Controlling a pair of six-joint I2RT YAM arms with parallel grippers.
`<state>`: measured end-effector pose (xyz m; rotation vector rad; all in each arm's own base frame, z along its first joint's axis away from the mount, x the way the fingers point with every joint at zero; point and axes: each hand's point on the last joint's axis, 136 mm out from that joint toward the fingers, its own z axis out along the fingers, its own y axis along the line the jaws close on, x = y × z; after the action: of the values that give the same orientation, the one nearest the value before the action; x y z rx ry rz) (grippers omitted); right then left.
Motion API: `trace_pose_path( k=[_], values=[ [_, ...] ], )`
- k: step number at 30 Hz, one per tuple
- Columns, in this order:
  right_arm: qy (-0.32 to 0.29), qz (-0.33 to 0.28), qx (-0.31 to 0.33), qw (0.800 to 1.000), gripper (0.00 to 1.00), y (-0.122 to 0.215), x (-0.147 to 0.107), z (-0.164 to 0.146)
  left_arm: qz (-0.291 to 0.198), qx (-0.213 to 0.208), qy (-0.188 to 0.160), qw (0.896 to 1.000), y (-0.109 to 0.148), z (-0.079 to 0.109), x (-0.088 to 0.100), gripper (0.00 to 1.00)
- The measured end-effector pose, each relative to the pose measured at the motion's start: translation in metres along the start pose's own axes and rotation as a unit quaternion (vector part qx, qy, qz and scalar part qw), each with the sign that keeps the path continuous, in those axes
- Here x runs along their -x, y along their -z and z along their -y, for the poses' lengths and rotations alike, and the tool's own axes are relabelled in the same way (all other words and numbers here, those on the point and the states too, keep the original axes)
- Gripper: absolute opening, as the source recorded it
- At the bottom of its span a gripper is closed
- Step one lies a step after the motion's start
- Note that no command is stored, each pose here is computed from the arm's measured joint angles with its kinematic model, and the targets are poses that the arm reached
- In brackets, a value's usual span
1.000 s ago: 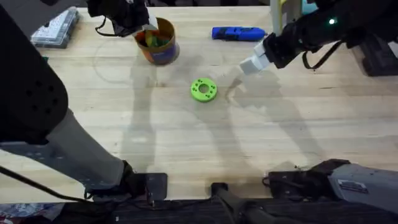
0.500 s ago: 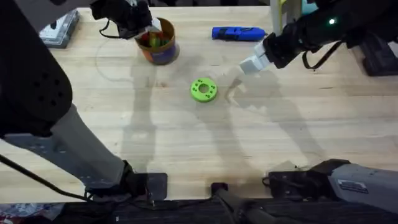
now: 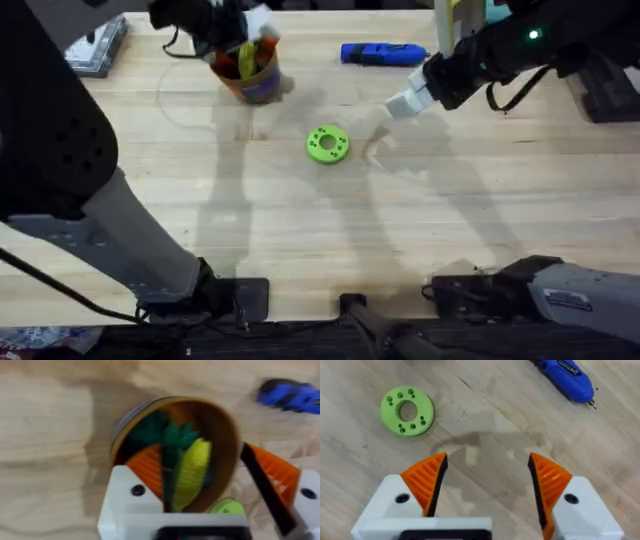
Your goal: Pick up the gripper from the table and insert it into the empty holder that is missing its gripper. Then pick up a screw, insert it into the mounting hole, and use the screwdriver to tighten it. Finally, clean up the table by picking up the vegetable and placing it into the bucket.
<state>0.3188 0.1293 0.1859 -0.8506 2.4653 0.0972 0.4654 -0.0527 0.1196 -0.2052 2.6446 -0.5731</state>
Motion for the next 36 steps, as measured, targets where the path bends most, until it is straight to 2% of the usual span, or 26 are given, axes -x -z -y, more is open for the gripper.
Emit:
trace_pose_path(
  k=[2,5,13,18,22,25,31,36],
  values=[
    [0.0,0.0,0.0,1.0,0.969,0.0,0.0,0.0,0.002,0.001,-0.006,1.0,0.002,0.004,0.002,0.982],
    [0.0,-0.001,0.0,1.0,0.969,0.0,0.0,0.0,-0.01,0.009,-0.002,1.0,-0.005,-0.002,-0.005,0.986],
    [0.0,-0.001,0.0,1.0,0.969,0.0,0.0,0.0,-0.009,0.011,-0.002,1.0,-0.007,-0.004,-0.003,0.986],
    [0.0,-0.001,0.0,1.0,0.969,0.0,0.0,0.0,-0.004,0.007,-0.013,1.0,0.005,0.004,0.009,0.986],
    [0.0,-0.001,0.0,1.0,0.969,0.0,0.0,0.0,-0.004,0.008,-0.029,1.0,0.029,0.015,0.02,0.986],
    [0.0,-0.001,0.0,1.0,0.969,0.0,-0.001,0.0,-0.014,0.015,-0.046,0.999,0.055,0.022,0.019,0.986],
    [-0.001,-0.013,0.004,1.0,0.969,0.0,-0.006,-0.002,-0.034,0.069,-0.069,0.995,0.119,0.024,-0.008,0.986],
    [-0.001,-0.015,0.005,1.0,0.969,0.0,-0.007,-0.002,0.002,0.107,-0.093,0.99,0.175,0.028,-0.023,0.986]
  ],
)
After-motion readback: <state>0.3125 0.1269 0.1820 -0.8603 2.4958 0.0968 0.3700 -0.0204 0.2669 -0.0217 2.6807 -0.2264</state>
